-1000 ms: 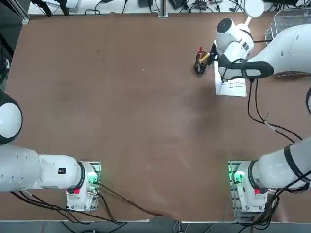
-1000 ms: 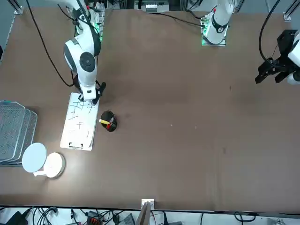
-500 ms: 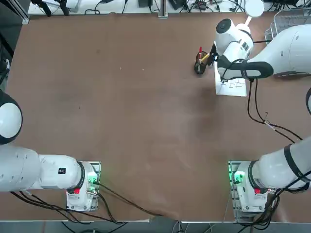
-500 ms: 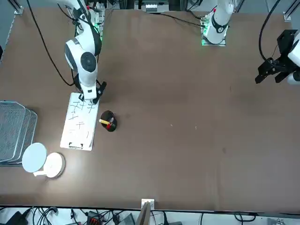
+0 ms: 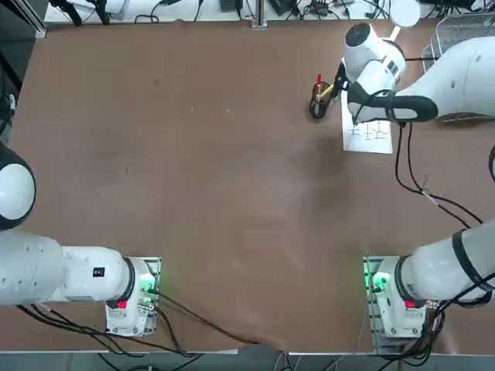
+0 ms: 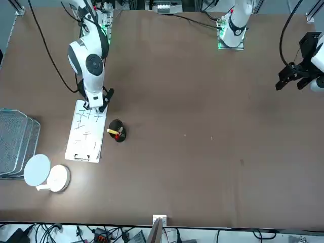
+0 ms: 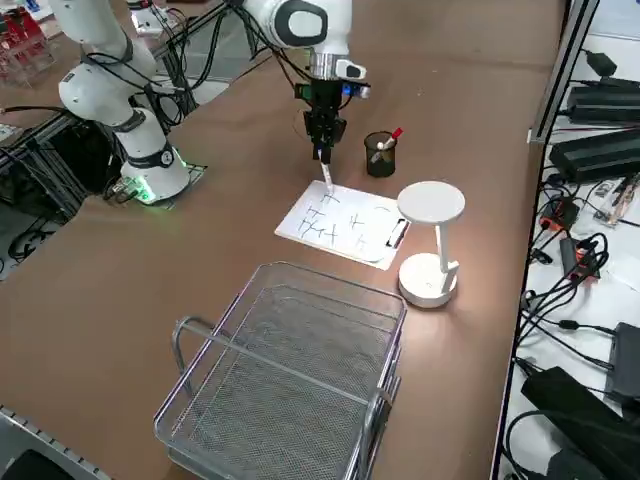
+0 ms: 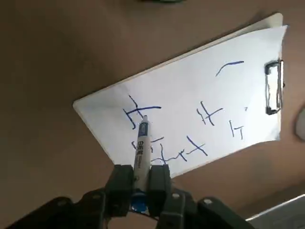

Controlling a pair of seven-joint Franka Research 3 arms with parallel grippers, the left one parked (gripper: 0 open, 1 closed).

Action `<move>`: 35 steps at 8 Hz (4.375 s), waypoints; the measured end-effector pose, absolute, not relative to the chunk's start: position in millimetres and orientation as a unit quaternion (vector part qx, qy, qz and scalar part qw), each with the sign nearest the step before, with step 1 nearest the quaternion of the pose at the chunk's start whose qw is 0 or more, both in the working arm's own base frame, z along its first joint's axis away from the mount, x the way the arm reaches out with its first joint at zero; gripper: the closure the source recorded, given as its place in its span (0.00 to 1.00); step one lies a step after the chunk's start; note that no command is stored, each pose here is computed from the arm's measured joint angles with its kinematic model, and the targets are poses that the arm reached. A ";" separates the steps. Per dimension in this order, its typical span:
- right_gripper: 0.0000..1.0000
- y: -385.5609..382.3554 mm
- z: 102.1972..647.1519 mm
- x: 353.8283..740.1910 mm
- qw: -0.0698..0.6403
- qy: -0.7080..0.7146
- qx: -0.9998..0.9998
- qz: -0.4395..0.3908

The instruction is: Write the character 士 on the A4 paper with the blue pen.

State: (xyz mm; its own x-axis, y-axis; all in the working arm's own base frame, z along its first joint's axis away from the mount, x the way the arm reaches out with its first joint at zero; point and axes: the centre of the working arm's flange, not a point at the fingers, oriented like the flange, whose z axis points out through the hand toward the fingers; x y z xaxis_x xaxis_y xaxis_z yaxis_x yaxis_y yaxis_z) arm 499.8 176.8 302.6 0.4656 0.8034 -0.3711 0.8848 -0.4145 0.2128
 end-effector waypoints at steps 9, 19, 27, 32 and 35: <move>0.79 161.4 440.4 560.2 0.115 0.362 0.925 -0.025; 0.79 229.6 412.3 567.8 0.009 0.192 0.981 -0.009; 0.79 238.2 340.9 563.3 -0.003 0.184 0.983 -0.030; 0.79 232.9 326.1 566.7 -0.005 0.182 0.983 -0.013; 0.79 220.4 322.9 574.5 -0.003 0.172 0.985 -0.004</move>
State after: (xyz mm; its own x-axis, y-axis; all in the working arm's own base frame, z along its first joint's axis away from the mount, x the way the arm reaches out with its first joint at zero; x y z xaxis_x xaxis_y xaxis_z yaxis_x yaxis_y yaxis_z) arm 574.5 220.4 322.9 0.9405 0.3398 -0.0064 0.3397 -0.9405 -0.0072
